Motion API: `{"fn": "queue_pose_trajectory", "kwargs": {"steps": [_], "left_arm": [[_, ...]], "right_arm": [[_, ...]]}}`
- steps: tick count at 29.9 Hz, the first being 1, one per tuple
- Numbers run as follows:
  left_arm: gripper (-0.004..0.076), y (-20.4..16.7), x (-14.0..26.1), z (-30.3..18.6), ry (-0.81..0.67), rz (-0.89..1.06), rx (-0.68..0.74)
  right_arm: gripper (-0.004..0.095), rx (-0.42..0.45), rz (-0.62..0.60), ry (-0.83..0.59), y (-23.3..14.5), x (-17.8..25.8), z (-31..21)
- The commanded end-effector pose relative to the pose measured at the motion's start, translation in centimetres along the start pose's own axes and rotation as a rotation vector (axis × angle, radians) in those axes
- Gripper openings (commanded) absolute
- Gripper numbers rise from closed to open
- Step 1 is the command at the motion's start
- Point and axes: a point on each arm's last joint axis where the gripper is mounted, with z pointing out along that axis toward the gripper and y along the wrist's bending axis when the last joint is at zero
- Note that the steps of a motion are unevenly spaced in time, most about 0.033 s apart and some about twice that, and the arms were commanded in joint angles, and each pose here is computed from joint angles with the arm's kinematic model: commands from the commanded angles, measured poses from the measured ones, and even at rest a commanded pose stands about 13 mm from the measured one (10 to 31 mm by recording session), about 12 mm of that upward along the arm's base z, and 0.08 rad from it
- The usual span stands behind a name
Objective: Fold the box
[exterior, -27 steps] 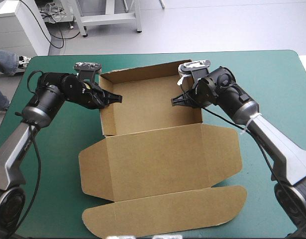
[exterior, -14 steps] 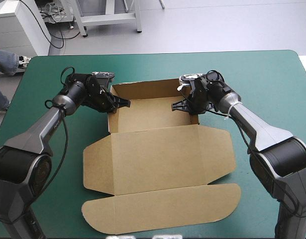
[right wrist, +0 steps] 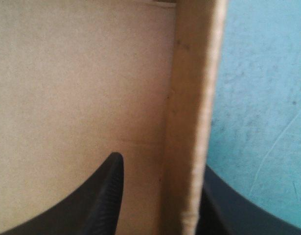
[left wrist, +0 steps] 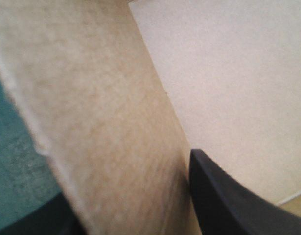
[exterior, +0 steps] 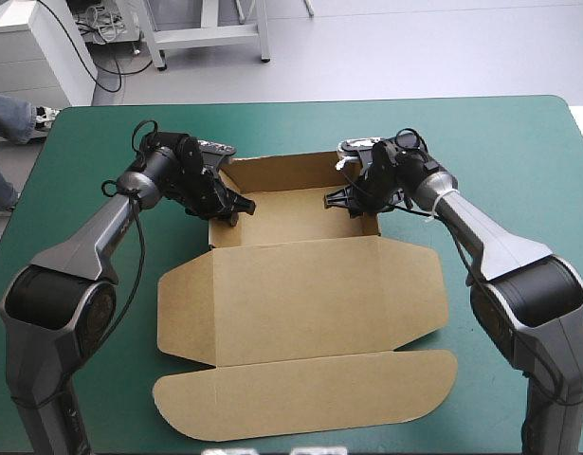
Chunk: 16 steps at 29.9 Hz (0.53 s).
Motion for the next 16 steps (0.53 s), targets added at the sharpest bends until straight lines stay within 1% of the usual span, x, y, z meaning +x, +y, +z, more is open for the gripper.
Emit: {"fn": "queue_pose_trajectory", "kwargs": {"steps": [1, 4, 6, 8, 9, 12, 16], "left_arm": [[0.039, -0.9, -0.7, -4.6, -0.082, 0.025, 0.008], [0.039, -0.8, -0.9, -5.9, -0.069, 0.045, -0.028], [0.039, -0.7, -1.0, -6.9, -0.066, 0.053, -0.049], [0.039, -0.9, -1.2, -8.1, -0.105, 0.058, -0.051], [0.039, -1.0, -1.3, -8.9, -0.128, 0.06, -0.052], [0.039, -1.3, -1.1, -11.6, -0.2, 0.069, -0.059], [0.039, -1.8, 0.3, -16.7, -0.319, 0.09, -0.097]], "right_arm": [[0.0417, 0.008, -0.019, -0.117, -0.2, -1.7, -4.0], [0.0418, 0.001, -0.019, -0.164, 0.0, -2.6, -6.4], [0.0418, 0.007, -0.022, -0.171, 0.0, -3.1, -8.0], [0.0418, 0.03, -0.028, -0.147, -0.1, -3.1, -9.3], [0.0418, 0.047, -0.035, -0.17, -0.2, -3.4, -10.2], [0.0418, 0.037, -0.033, -0.235, -0.1, -3.5, -12.8], [0.0417, 0.027, -0.033, -0.299, -0.1, -3.0, -15.9]]}}
